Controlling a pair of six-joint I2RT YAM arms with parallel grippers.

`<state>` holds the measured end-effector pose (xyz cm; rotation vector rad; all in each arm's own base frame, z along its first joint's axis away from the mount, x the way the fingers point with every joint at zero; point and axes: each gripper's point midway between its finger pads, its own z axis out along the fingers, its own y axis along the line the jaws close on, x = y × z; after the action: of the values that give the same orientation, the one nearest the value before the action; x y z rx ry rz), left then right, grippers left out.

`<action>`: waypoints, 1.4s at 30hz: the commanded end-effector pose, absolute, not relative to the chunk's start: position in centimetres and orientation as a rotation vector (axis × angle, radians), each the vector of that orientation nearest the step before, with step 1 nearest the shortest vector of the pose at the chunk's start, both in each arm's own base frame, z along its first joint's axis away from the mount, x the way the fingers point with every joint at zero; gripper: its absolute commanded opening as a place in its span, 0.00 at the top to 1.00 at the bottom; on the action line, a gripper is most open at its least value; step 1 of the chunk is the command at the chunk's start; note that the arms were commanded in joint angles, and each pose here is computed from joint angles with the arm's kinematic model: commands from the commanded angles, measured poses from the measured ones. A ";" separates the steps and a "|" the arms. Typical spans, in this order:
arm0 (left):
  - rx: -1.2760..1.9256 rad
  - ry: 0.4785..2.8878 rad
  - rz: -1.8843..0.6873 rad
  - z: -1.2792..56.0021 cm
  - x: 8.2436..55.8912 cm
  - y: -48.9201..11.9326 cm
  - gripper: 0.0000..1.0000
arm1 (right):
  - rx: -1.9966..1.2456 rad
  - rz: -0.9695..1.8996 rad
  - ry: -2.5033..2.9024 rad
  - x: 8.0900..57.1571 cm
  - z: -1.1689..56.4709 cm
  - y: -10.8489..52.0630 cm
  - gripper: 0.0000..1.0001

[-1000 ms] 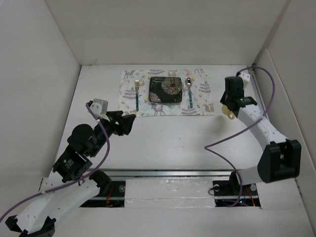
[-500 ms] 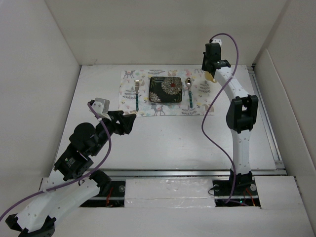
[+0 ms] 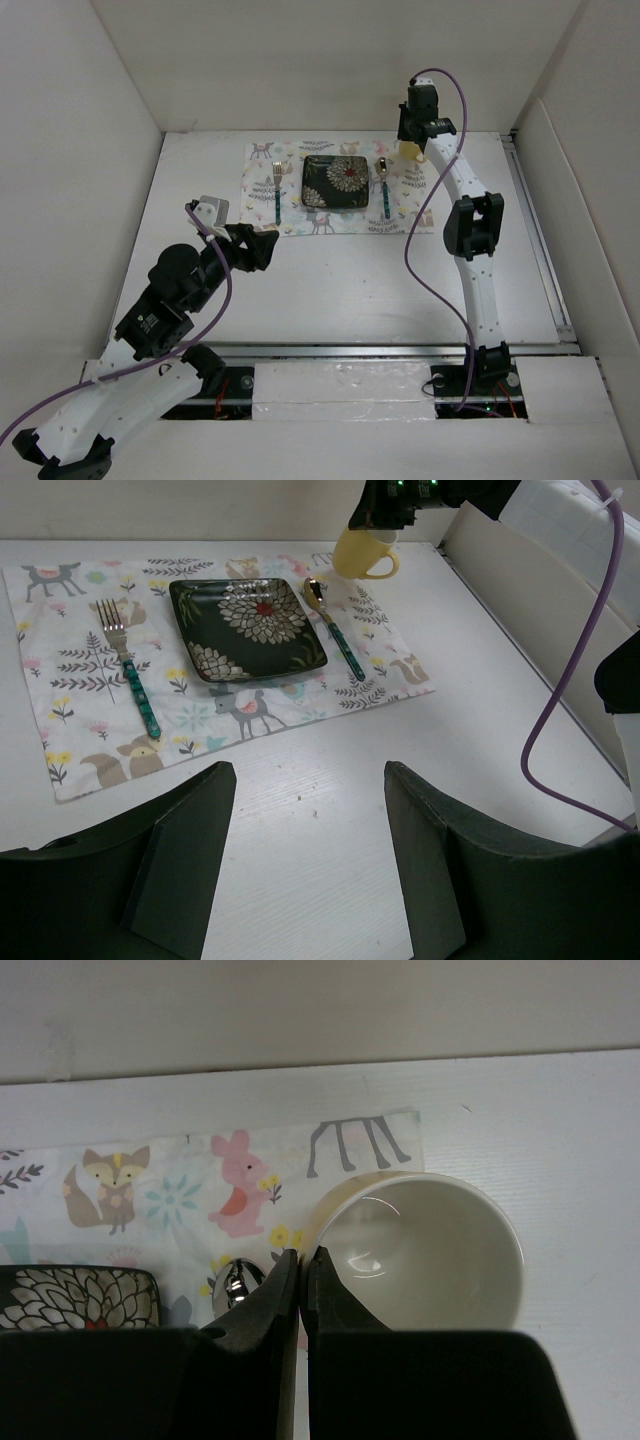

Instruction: Set the dinner table for one person

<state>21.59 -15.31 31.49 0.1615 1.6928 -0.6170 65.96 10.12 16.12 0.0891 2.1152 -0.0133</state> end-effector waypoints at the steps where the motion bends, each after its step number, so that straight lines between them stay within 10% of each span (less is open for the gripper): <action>1: 0.154 1.653 -0.611 32.5 22.1 -15.3 0.42 | 0.075 0.073 1.950 68.3 20.8 11.8 1.00; 14: 0.148 1.663 -0.596 32.3 22.4 -15.3 0.42 | 0.109 0.110 1.942 69.4 19.3 11.8 0.99; 19: 0.138 1.668 -0.581 32.1 22.6 -15.1 0.42 | 0.135 0.137 1.919 69.2 20.5 11.4 0.51; 28: 0.098 1.679 -0.547 31.9 22.9 -14.4 0.40 | 0.174 0.196 1.819 66.6 27.9 10.2 0.32; 39: -0.098 1.612 -0.488 33.4 22.8 -10.9 0.30 | 0.278 0.325 1.587 47.0 38.4 9.6 0.36; 40: -0.139 1.596 -0.469 33.7 22.7 -10.0 0.30 | 0.251 0.398 1.505 45.0 40.0 10.7 0.00; 42: -0.221 1.568 -0.445 34.1 22.4 -8.5 0.30 | 0.228 0.465 1.412 37.3 39.8 10.5 0.00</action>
<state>22.37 -11.18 32.61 -0.0575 1.6380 -0.4867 44.20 9.89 36.69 0.2165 1.6289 0.3252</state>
